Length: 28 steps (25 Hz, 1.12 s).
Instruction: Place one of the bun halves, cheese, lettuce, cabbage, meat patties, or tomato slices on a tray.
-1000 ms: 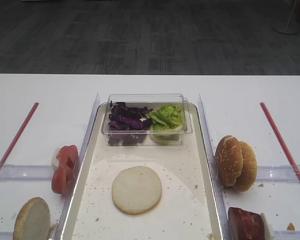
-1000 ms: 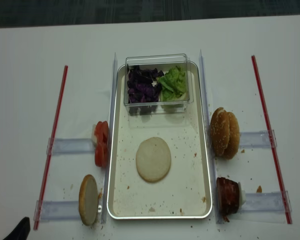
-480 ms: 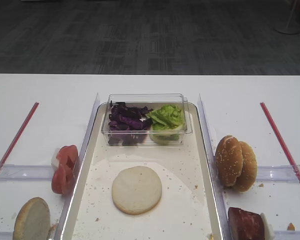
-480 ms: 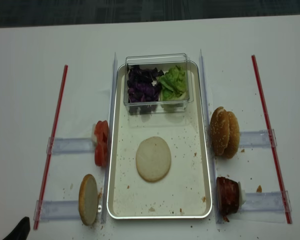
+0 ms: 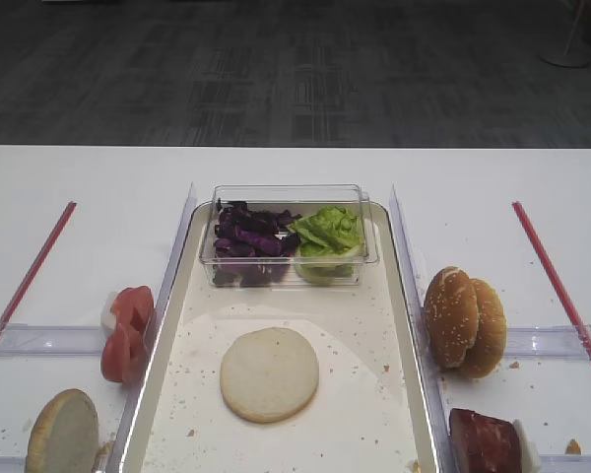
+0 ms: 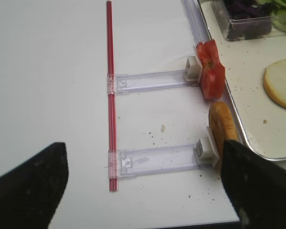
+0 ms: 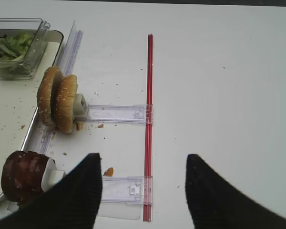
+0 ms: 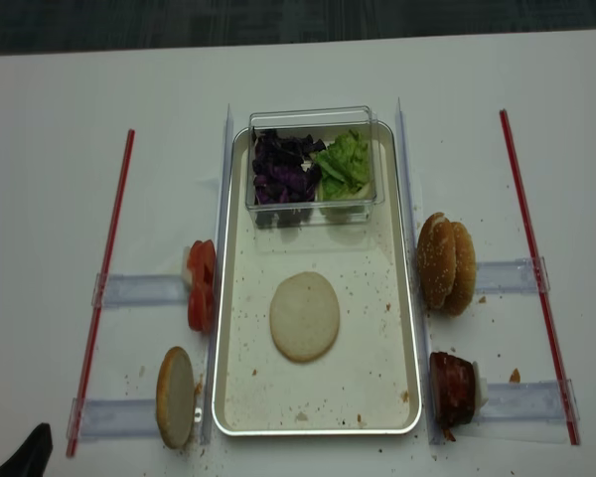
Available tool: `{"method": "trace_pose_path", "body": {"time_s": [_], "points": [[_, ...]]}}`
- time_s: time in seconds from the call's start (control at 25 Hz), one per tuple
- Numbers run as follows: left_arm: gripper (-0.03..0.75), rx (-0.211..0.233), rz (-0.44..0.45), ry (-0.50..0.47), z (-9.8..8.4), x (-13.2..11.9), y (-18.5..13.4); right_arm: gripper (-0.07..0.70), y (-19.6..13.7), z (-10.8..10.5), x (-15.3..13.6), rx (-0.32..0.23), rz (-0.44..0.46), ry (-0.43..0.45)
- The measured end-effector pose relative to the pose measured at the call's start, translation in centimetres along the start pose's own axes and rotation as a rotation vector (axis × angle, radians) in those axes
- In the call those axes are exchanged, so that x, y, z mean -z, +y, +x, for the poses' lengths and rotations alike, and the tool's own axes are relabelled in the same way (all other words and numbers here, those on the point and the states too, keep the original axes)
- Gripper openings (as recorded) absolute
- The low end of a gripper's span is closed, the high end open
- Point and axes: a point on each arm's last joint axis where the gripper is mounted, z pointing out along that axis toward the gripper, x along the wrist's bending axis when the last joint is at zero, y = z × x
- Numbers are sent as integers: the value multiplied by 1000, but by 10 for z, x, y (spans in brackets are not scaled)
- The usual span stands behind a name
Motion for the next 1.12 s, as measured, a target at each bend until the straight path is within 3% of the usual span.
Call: {"method": "trace_pose_path", "body": {"time_s": [1.12], "points": [[598, 2, 0, 3, 0, 0, 0, 426, 0, 0, 0, 0, 0, 0]]}}
